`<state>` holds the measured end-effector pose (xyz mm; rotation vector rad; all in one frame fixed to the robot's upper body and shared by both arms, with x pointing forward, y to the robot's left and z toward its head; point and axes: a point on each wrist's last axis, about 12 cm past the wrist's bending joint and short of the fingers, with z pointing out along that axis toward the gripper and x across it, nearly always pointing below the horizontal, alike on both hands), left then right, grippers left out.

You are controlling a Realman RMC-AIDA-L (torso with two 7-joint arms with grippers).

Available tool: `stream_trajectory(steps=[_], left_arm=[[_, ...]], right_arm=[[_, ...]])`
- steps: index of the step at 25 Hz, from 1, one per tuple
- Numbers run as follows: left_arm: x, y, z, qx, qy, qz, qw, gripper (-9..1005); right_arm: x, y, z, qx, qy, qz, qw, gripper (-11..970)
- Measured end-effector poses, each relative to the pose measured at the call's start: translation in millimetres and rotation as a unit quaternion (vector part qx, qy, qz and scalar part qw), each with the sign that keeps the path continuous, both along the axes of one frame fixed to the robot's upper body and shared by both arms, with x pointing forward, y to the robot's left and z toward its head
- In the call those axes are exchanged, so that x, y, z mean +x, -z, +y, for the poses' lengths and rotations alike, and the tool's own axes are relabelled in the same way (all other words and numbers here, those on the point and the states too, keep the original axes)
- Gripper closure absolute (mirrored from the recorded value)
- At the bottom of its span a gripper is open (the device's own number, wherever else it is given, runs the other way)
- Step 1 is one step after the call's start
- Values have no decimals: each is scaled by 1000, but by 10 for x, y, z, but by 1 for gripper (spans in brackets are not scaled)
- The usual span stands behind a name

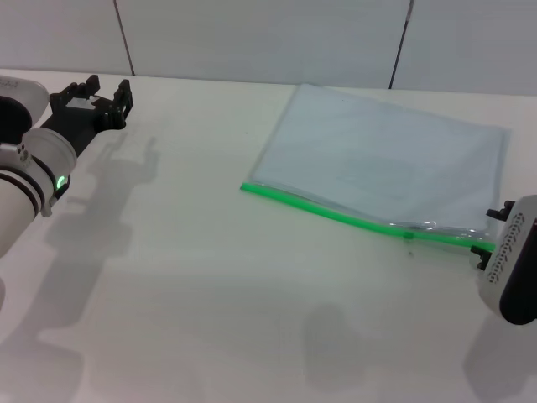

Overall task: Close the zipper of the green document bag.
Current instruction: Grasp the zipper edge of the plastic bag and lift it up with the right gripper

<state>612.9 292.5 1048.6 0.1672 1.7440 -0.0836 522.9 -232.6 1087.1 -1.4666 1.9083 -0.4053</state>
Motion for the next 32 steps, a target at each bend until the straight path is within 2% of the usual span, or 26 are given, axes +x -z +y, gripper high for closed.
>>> stream_trajectory(steps=[16, 32], left_arm=[[13, -12, -11, 0, 1, -2, 1000, 511], [28, -25, -23, 0, 3, -3, 1000, 510]], right_arm=[[-7, 33, 44, -8, -12, 8, 1000, 422], [107, 83, 64, -13, -13, 12, 1000, 424]])
